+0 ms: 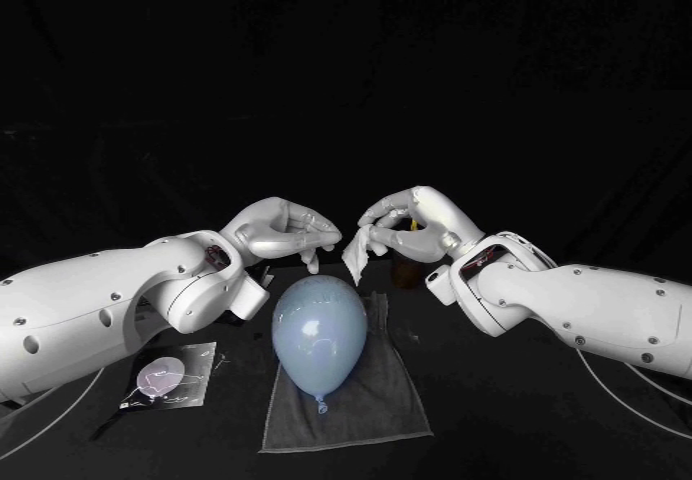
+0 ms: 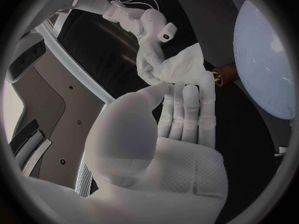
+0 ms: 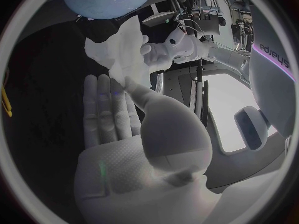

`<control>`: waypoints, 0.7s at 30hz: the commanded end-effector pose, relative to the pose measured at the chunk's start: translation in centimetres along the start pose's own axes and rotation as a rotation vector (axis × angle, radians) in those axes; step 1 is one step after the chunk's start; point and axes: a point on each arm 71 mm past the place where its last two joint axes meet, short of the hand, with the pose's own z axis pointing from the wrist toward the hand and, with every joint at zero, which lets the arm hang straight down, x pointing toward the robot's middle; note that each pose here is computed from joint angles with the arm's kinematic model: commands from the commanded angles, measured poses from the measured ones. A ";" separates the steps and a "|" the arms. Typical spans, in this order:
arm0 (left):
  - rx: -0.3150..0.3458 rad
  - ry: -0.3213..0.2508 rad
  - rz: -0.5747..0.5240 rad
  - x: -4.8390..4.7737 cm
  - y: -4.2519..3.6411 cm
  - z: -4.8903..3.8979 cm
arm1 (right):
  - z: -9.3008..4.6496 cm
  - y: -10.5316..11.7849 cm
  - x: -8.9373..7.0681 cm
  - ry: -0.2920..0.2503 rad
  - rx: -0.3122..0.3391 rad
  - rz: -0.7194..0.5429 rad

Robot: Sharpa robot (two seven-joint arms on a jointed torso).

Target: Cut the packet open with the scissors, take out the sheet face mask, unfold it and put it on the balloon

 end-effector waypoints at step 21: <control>-0.022 -0.041 0.037 1.64 0.18 1.30 | 0.3 0.4 0.5 -0.022 0.049 0.120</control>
